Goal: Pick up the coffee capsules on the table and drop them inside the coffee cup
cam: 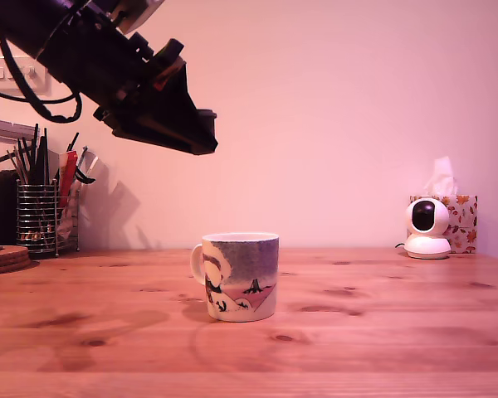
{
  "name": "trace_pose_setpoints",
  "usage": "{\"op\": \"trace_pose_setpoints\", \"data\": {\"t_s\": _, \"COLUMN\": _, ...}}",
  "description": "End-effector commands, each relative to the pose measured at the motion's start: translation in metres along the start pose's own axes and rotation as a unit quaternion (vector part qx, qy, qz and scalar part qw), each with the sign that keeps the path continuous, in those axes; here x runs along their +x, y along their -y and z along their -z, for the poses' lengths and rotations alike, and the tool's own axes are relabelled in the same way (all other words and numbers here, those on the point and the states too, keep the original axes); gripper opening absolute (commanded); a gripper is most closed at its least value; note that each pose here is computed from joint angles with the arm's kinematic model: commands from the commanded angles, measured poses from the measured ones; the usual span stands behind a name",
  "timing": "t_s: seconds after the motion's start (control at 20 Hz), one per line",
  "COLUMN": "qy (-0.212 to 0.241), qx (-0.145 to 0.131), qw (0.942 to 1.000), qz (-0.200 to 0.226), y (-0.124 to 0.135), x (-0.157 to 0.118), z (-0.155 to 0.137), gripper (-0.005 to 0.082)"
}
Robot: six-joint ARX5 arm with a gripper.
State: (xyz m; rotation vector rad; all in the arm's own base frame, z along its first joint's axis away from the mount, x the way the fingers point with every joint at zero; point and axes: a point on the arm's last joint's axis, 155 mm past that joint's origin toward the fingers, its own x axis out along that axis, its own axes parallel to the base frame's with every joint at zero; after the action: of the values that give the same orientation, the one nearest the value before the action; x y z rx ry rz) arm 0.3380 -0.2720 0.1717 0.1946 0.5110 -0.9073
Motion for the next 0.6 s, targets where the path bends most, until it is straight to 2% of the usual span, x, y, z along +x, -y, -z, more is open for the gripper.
{"op": "trace_pose_setpoints", "data": {"t_s": 0.0, "qy": 0.0, "qx": 0.0, "qw": 1.0, "qz": 0.004, "y": 0.001, "x": 0.003, "z": -0.002, "gripper": 0.0179}}
{"op": "trace_pose_setpoints", "data": {"t_s": 0.35, "qy": -0.081, "qx": -0.032, "qw": 0.9959, "qz": 0.023, "y": -0.005, "x": 0.029, "z": 0.007, "gripper": 0.0181}}
{"op": "trace_pose_setpoints", "data": {"t_s": 0.55, "qy": -0.147, "qx": -0.058, "qw": 0.9866, "qz": 0.041, "y": -0.006, "x": 0.045, "z": 0.018, "gripper": 0.0183}}
